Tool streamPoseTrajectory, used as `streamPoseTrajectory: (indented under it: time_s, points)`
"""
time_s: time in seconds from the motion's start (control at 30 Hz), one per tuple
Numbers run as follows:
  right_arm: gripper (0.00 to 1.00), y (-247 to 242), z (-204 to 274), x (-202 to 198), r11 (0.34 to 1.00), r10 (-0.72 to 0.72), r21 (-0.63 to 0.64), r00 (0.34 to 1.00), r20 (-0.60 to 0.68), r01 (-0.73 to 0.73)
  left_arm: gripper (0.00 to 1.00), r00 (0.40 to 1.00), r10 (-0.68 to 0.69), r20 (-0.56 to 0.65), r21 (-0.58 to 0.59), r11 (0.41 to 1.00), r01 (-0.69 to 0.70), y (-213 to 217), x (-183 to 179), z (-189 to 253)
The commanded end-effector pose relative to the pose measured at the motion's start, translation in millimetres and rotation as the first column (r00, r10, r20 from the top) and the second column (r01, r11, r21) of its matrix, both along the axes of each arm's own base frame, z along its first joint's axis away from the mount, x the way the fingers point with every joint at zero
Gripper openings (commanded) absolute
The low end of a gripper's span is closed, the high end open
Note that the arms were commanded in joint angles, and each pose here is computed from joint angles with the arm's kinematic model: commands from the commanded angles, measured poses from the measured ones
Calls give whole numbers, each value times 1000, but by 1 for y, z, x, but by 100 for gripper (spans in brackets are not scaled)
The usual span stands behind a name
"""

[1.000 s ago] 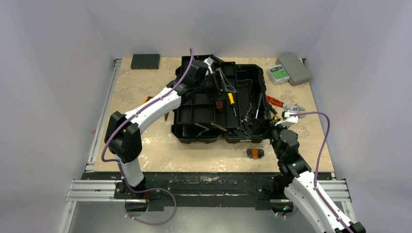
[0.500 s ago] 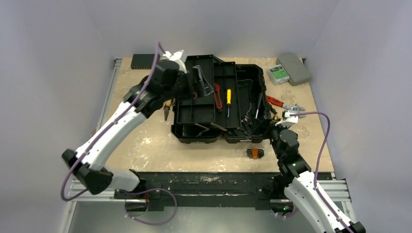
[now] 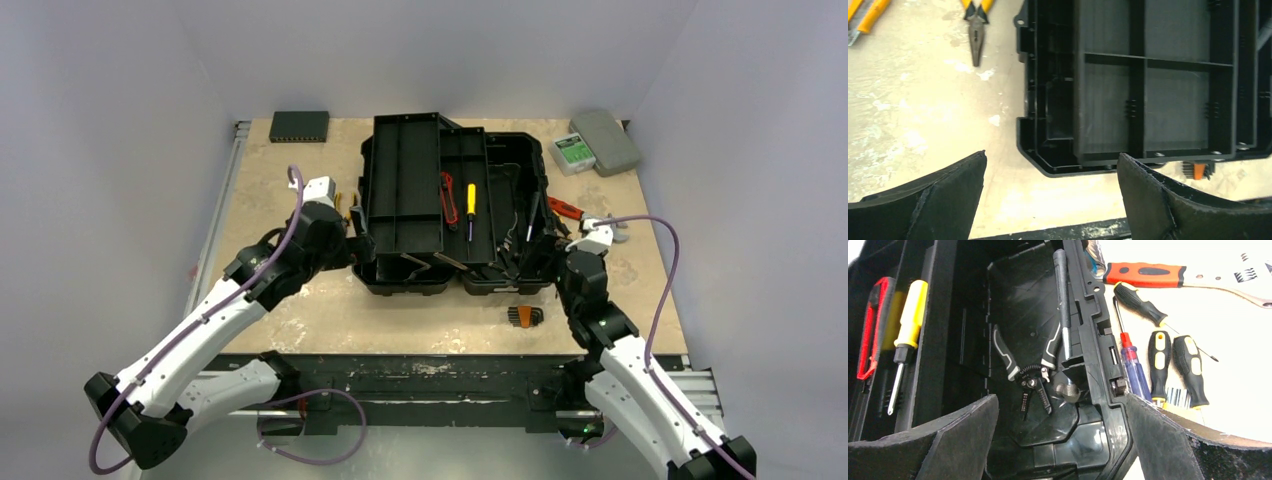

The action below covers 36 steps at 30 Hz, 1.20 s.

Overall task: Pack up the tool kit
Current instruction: Move the toolbox to the center of the board.

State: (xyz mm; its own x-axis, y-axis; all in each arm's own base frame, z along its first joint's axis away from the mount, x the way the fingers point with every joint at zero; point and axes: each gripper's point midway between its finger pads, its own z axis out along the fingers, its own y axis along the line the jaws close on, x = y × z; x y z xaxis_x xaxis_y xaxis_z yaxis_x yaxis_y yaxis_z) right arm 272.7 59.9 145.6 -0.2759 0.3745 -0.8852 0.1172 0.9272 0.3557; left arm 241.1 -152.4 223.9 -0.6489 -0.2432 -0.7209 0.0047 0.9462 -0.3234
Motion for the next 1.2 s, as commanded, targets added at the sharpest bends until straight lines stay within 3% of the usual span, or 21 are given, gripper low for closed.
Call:
streamPoseTrajectory:
  time_s: [0.0,0.23,0.43,0.57,0.77,1.0,1.17]
  points:
    - [99,-6,24,5,999,-41,-16,999,-5,41,97,987,83,138,-1,997,-83,19,13,20]
    - [98,-25,1,12,976,-192,-141,957,-217,164,95,989,97,112,39,994,-102,31,5,2]
    - [98,-34,-4,30,969,-214,-183,931,-294,165,94,987,-19,160,-2,1000,20,17,-2,-16]
    - [97,-30,-20,37,983,-146,-156,916,-372,94,92,970,-69,234,-52,995,83,6,-1,-25]
    - [91,8,-44,40,993,71,-52,894,-443,-105,91,939,-106,328,-73,988,137,1,-1,-39]
    - [86,43,-44,45,979,203,62,881,-427,-195,91,925,-31,378,-100,992,74,19,-7,-48]
    - [86,73,-40,48,973,228,68,879,-418,-221,91,920,28,391,-115,993,19,32,-10,-46]
